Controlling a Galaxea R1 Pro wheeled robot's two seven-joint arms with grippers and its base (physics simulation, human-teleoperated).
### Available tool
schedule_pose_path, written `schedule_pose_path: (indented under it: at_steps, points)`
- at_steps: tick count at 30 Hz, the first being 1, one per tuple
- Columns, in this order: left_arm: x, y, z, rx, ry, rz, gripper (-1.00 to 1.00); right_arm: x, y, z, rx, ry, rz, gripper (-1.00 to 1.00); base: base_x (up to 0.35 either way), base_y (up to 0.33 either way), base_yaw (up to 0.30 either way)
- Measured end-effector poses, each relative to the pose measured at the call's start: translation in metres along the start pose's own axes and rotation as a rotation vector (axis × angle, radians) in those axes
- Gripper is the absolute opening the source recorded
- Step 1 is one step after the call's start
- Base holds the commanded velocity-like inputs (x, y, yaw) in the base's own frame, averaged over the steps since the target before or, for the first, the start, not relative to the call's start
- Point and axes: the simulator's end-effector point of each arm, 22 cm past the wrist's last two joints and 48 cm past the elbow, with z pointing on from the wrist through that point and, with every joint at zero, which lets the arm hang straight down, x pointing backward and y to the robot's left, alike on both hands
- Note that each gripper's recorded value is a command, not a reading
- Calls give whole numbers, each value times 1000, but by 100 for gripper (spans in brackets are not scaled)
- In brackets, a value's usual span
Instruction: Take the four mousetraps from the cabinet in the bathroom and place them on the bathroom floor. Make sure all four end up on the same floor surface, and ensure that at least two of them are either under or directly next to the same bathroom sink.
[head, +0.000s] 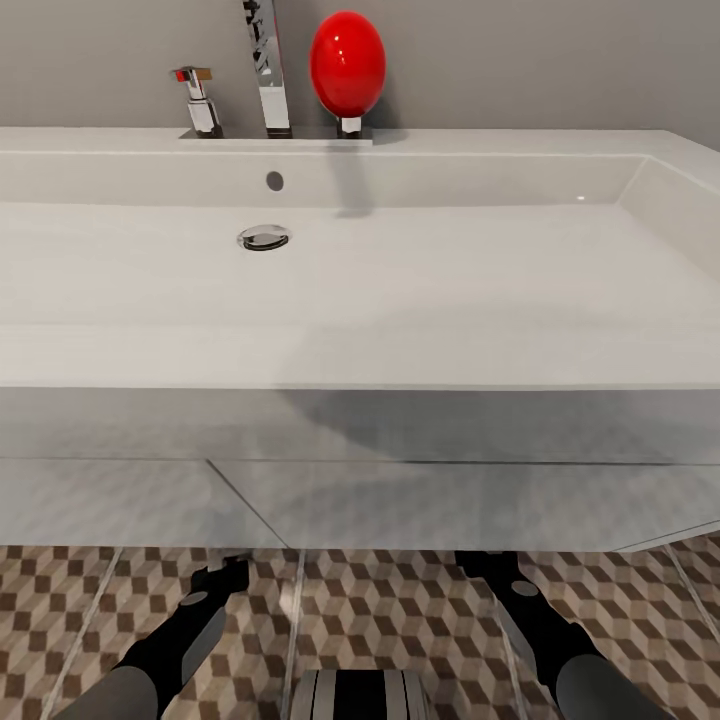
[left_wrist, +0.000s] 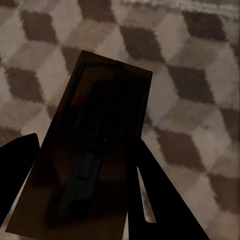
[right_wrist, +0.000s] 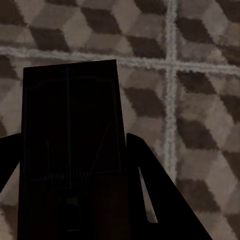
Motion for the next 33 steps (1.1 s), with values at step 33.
schedule_pose_path:
  at_steps: [33]
  points:
    - [-1,-8,-1,20,0,-9,-100,13,1,-1,-1,28,2,-100,0,0,0]
